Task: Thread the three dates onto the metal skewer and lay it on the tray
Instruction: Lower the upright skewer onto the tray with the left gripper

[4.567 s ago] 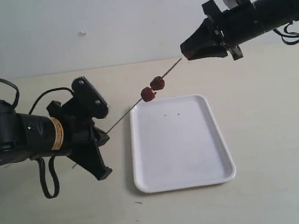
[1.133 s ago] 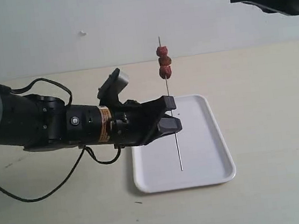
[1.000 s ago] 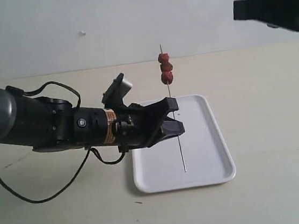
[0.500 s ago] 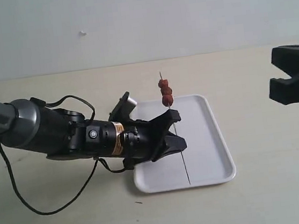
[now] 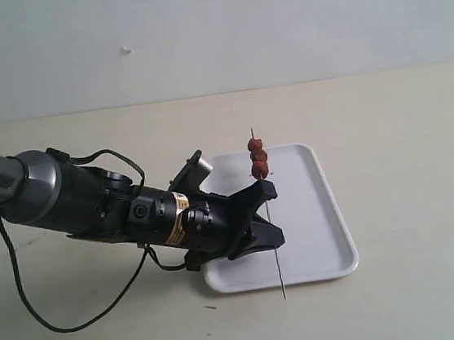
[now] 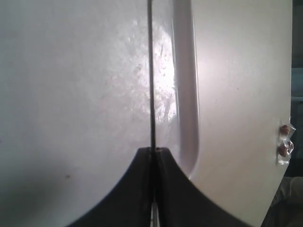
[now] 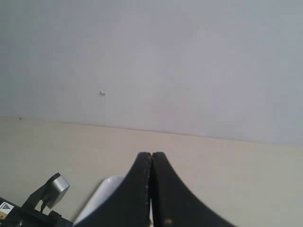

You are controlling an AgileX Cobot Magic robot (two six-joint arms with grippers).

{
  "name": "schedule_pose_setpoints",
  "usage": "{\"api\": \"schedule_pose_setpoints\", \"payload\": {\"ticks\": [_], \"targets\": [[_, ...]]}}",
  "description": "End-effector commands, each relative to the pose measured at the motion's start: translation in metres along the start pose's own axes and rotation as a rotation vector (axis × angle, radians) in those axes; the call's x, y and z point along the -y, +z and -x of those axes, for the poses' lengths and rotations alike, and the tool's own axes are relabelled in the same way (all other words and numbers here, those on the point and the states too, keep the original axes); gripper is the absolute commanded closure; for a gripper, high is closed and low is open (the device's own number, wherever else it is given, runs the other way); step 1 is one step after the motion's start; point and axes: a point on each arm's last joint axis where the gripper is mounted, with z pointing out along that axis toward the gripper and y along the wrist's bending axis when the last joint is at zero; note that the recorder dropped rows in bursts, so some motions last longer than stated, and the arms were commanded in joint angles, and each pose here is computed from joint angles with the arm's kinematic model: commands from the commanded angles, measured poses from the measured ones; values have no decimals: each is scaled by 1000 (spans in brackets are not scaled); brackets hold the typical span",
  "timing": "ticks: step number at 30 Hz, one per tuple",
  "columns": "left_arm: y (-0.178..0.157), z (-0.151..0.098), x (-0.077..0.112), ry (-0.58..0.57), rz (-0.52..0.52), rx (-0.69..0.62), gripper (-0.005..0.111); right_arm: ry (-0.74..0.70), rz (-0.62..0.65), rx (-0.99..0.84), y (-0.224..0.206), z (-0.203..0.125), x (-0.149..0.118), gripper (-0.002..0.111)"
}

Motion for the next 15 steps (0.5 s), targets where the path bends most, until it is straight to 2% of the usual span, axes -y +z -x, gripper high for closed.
{"api": "schedule_pose_setpoints", "payload": {"ticks": [1, 15], "targets": [[0, 2, 1, 3, 9, 8, 107, -20, 21, -12, 0, -2, -2, 108], [-3, 5, -1, 2, 13, 14, 107, -20, 32, -22, -1, -3, -3, 108]]}}
